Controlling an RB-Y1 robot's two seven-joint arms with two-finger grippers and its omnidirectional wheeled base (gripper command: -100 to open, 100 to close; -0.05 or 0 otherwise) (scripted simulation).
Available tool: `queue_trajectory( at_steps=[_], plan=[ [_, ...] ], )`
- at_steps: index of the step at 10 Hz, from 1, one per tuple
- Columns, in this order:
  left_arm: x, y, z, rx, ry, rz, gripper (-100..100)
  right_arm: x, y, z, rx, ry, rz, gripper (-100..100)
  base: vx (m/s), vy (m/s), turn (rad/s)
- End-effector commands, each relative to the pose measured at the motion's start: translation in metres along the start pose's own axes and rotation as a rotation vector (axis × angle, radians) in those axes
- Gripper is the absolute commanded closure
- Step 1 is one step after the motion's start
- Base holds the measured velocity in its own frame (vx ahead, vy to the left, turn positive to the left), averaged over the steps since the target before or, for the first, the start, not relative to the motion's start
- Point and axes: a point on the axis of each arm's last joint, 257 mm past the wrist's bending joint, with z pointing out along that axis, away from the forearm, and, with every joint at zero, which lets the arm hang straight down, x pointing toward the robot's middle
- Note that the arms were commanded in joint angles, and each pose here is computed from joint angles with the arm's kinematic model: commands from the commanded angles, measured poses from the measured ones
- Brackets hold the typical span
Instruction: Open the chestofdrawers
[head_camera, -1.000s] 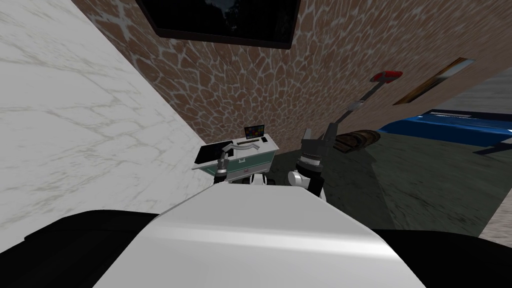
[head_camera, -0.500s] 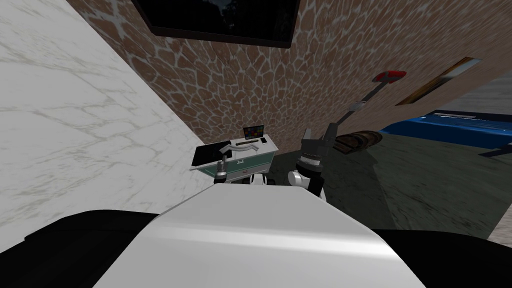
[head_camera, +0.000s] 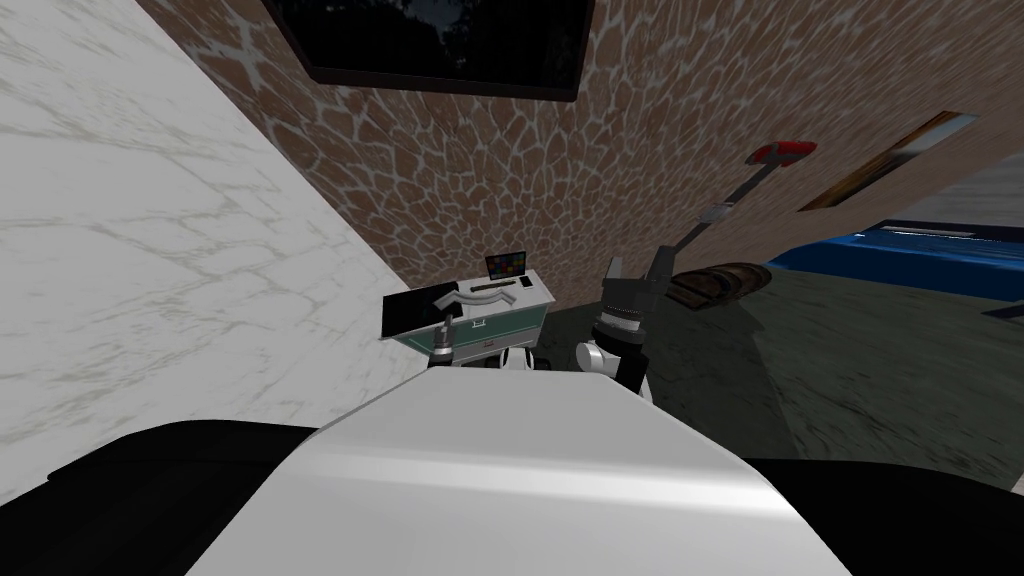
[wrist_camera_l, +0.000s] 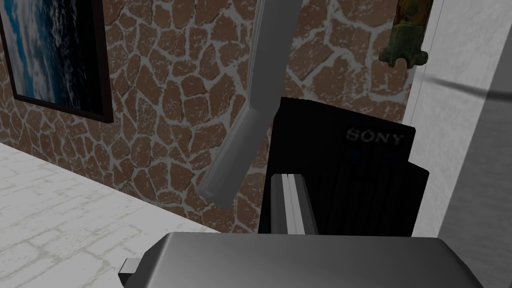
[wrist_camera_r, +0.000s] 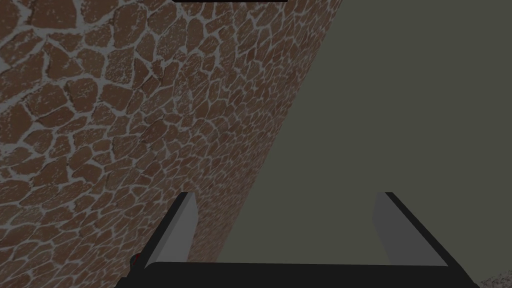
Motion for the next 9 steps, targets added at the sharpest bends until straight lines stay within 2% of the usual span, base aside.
queue_trajectory(
  at_steps=[1,2,7,9],
  plan=[
    [0.000,0.019,-0.013,-0.044,-0.007,-0.010,-100,0.000,0.000,0.000,0.000,0.000,0.000,0,0.025,-0.039,0.032],
    [0.000,0.020,-0.013,-0.045,-0.007,-0.010,-100,0.000,0.000,0.000,0.000,0.000,0.000,0,0.004,-0.019,0.009],
    [-0.008,0.040,-0.042,-0.079,-0.038,-0.018,-100,0.000,0.000,0.000,0.000,0.000,0.000,0,0.031,-0.046,0.024],
    [-0.009,0.041,-0.043,-0.081,-0.039,-0.018,-100,0.000,0.000,0.000,0.000,0.000,0.000,0,0.008,-0.005,0.003]
  ],
)
